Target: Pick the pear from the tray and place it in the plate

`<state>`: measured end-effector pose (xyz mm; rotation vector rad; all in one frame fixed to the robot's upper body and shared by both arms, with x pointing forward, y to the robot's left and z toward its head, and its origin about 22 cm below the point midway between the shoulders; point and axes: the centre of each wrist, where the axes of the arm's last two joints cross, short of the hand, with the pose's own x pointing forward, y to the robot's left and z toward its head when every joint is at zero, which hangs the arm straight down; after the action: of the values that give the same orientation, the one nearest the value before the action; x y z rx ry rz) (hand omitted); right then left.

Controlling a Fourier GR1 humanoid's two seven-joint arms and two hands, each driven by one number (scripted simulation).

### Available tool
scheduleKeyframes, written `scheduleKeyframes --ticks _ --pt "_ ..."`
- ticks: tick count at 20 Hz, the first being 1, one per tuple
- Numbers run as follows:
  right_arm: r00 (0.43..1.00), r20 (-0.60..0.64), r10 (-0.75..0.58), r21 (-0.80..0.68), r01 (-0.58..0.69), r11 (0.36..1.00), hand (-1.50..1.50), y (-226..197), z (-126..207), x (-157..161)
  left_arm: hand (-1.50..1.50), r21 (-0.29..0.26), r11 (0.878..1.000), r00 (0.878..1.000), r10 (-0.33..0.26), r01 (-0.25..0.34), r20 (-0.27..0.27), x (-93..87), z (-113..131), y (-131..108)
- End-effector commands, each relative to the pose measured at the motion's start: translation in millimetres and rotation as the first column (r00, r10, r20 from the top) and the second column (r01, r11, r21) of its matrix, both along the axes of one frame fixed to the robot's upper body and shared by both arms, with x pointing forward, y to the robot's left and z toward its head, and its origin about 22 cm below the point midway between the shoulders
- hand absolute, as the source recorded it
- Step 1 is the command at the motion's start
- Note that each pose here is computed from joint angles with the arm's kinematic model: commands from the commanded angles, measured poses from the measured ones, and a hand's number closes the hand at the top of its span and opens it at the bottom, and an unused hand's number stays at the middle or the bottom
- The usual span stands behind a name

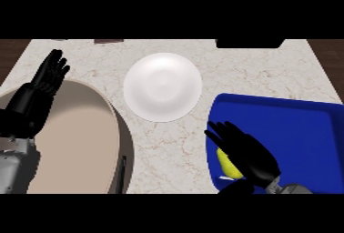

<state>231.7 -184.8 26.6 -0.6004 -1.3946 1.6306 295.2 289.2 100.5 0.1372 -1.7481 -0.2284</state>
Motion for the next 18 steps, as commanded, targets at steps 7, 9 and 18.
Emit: scheduleKeyframes --ticks 7,9,18 --pt "0.999 0.034 -0.027 -0.117 0.031 0.993 -1.5 22.2 -43.6 21.1 0.0 0.01 1.0 1.0 -0.014 0.014 0.002 5.0 16.5 -3.8" --pt "0.996 0.089 0.03 0.074 -0.037 0.997 1.5 27.8 -44.5 13.7 0.0 0.001 1.0 1.0 0.004 -0.004 0.0 9.7 8.4 -22.0" --pt "0.922 0.308 -0.234 0.171 0.189 0.967 1.5 22.1 -16.7 12.3 0.0 0.01 1.0 0.999 0.026 -0.026 -0.02 5.7 8.5 -11.6"
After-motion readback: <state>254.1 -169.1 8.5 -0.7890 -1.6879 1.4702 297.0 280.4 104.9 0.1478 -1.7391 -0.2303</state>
